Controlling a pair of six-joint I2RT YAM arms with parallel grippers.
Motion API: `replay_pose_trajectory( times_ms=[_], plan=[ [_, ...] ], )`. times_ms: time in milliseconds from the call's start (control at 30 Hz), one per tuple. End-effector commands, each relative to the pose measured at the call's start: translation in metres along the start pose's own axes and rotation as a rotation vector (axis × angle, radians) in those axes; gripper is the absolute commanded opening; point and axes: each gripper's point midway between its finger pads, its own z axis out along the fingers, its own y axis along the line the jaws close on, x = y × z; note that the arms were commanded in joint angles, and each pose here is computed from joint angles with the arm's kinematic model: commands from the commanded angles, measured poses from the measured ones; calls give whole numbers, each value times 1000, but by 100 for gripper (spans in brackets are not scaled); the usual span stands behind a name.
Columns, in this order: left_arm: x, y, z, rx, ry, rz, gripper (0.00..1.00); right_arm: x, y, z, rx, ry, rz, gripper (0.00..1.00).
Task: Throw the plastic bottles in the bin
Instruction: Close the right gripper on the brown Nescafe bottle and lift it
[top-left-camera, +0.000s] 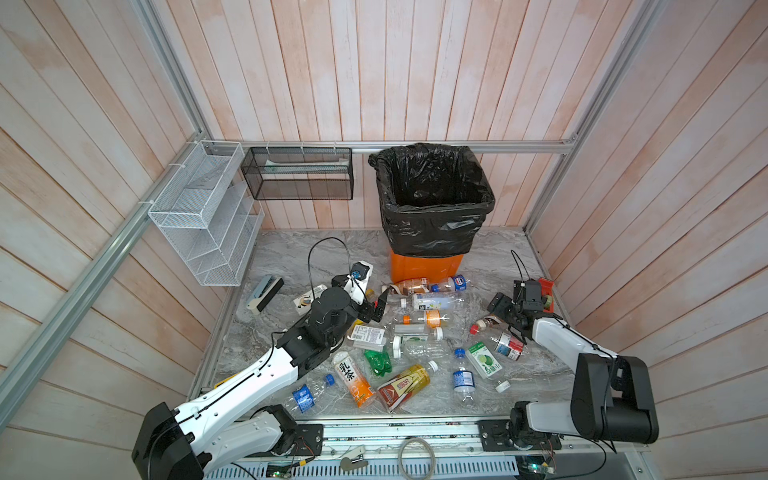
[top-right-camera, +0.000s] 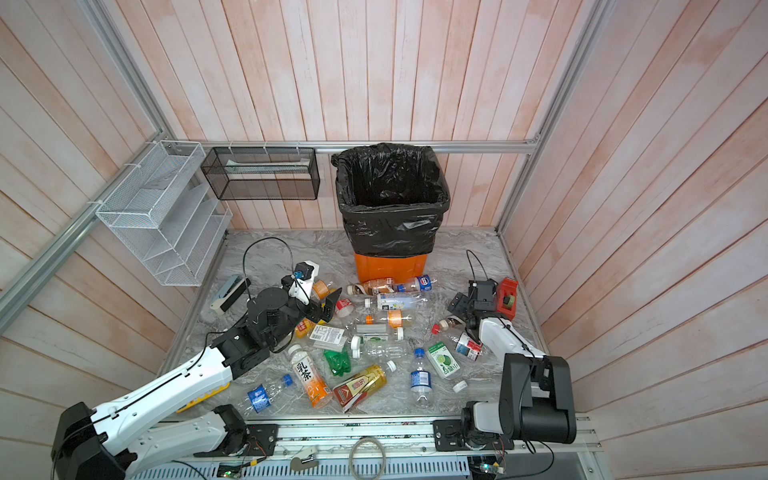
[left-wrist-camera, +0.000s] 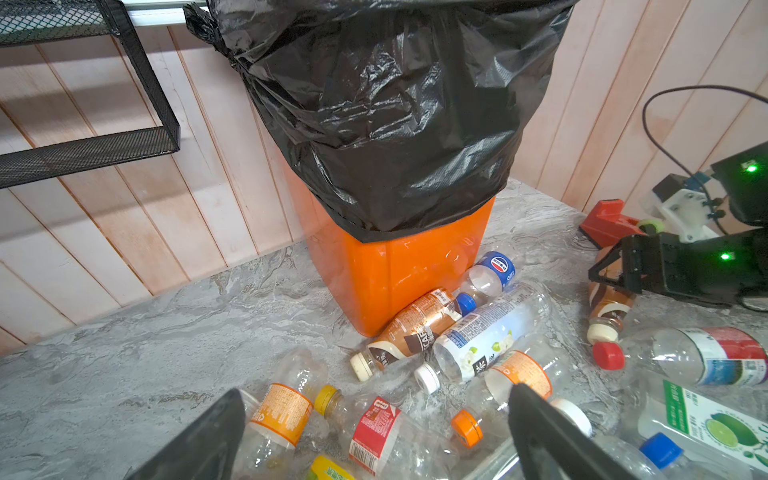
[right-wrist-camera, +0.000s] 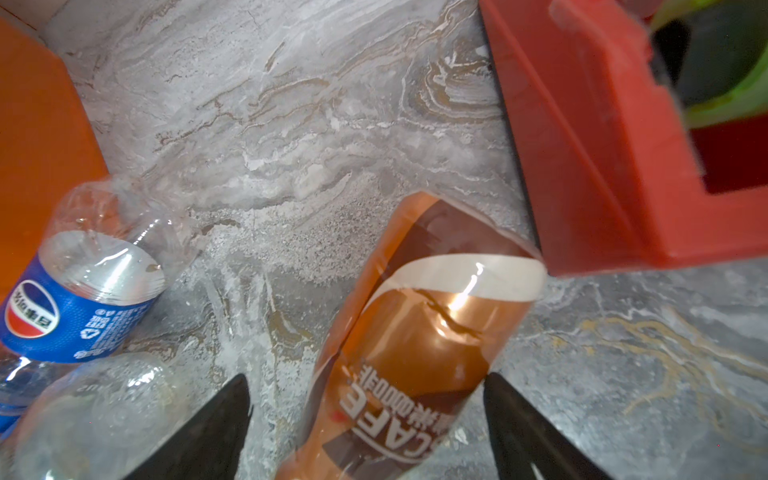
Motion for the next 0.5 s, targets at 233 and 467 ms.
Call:
replay_pose_trajectory(
  times_ms=[233,467],
  plan=[
    [7,-2,-1,19,4,-29,99,-4,18,22,-56,45,-20,77],
    [11,0,-2,9,14,-53,100,-6,24,32,-72,60,-16,72]
  ],
)
